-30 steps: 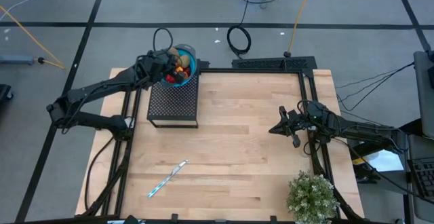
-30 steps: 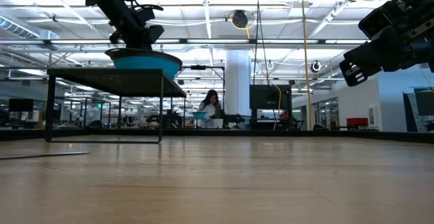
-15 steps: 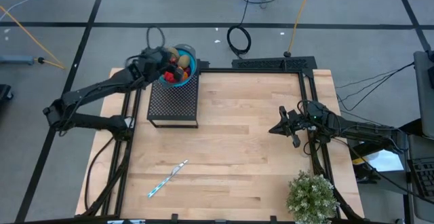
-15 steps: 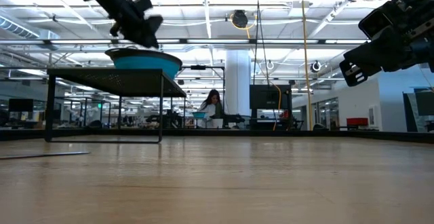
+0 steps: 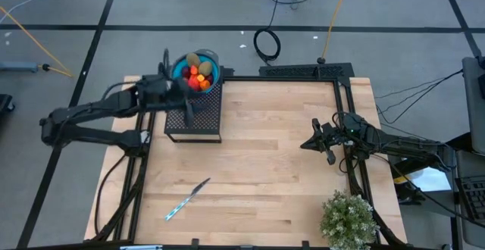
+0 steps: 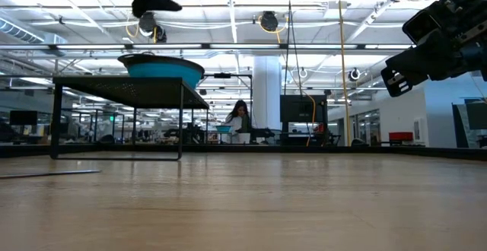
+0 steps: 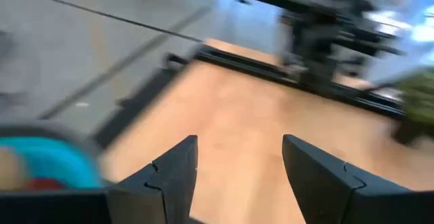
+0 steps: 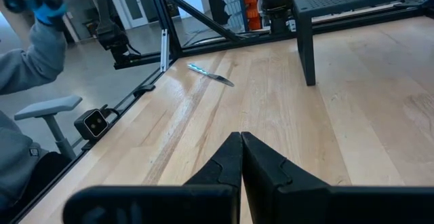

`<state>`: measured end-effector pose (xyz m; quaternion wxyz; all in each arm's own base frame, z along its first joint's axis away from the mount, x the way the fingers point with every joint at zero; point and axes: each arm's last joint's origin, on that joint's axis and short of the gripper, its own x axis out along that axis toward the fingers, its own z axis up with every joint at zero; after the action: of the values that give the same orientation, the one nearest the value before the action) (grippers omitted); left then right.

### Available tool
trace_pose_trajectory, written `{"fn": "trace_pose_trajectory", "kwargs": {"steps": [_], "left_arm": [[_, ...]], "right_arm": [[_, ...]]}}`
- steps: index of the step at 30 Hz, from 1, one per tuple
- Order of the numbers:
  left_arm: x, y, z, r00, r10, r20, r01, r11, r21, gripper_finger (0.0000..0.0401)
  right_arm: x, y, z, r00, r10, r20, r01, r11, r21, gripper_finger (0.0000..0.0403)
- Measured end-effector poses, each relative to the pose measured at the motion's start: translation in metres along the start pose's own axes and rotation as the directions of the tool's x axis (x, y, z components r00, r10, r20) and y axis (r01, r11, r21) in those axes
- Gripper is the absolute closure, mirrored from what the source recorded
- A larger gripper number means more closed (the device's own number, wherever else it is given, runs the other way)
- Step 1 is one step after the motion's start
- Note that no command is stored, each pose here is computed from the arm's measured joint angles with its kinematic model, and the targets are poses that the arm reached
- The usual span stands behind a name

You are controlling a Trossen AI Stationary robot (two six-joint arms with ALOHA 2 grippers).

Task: Pick & Place Fruit
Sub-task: Put the white blue table knife on the shelf

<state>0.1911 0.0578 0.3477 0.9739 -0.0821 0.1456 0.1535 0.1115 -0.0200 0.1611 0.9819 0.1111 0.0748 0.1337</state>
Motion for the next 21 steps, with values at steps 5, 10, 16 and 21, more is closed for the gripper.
{"fn": "trace_pose_trajectory", "kwargs": {"steps": [5,10,16,21], "left_arm": [[0.0,-0.039,-0.012,0.986,-0.144,-0.08,0.146,0.989,0.025,0.0185],[0.004,-0.075,-0.026,0.977,-0.158,-0.144,0.168,0.984,0.065,0.0185],[0.011,-0.11,-0.046,0.957,-0.187,-0.219,0.203,0.978,0.05,0.0185],[0.019,-0.131,-0.063,0.945,-0.176,-0.276,0.189,0.982,0.022,0.0185]], "right_arm": [[0.0,0.0,0.0,1.0,0.0,0.0,0.0,1.0,-0.008,0.0403],[0.0,0.0,0.0,1.0,0.0,0.0,0.0,1.0,-0.016,0.0403],[0.0,0.0,0.002,1.0,-0.001,0.018,0.002,0.999,-0.036,0.0403],[-0.001,-0.002,0.006,0.993,-0.099,0.07,0.104,0.992,-0.066,0.0403]]}}
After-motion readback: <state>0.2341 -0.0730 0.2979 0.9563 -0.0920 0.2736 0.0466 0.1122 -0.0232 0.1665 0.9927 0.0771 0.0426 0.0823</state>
